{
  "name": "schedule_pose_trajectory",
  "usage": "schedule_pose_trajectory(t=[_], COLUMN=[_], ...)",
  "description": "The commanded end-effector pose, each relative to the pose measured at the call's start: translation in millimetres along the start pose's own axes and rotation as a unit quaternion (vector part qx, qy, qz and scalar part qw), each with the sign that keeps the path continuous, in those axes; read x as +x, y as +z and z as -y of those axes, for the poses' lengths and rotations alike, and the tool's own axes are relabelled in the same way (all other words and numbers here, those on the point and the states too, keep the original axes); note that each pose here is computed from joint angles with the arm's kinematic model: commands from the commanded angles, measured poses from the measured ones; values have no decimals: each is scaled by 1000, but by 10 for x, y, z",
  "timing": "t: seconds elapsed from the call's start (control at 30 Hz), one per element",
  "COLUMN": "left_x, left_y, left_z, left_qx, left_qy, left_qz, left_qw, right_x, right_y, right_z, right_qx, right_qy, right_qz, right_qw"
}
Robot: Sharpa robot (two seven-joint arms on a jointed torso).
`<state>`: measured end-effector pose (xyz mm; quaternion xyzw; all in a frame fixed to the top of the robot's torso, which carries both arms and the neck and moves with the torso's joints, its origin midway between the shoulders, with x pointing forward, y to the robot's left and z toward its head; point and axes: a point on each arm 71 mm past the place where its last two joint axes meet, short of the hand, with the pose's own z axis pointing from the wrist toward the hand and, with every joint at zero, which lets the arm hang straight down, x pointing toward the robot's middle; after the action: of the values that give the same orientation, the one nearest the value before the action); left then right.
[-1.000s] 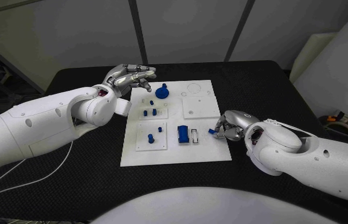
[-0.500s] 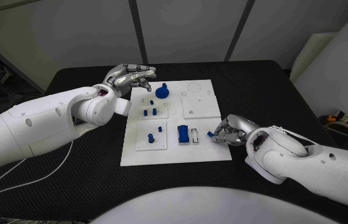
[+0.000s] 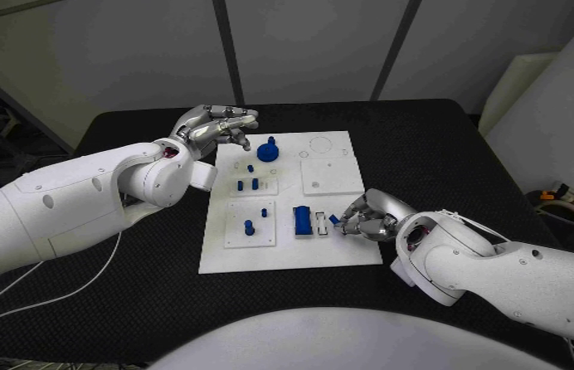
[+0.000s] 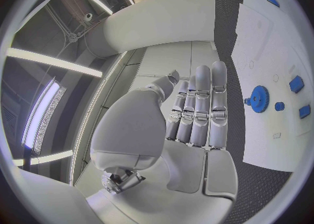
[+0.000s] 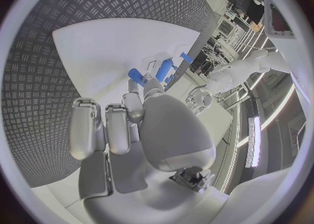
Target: Assemble the parts on the task board
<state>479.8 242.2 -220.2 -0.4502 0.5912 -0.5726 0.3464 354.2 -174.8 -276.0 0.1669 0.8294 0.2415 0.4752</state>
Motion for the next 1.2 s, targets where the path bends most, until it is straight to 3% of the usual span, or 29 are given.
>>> schedule_pose_trajectory(t=[0.03,0.3,0.67,1.2], left_x=[18,22,38,57], left_y=[3,5,8,9], left_z=[12,11,4,-8], left_qx=[3,3,-2,-10], left_qy=[-4,-4,-6,-9], left_qz=[-6,-7,-14,-26], left_qw=[1000,1000,1000,1000], right_x=[8,48,135,168], right_y=[15,65,143,197], right_z=[-40,-103,-131,-163], right_qx=[-8,-14,-7,-8], right_qy=[22,27,7,-12], right_qz=[3,4,-31,-33], right_qw=[1000,1000,999,999])
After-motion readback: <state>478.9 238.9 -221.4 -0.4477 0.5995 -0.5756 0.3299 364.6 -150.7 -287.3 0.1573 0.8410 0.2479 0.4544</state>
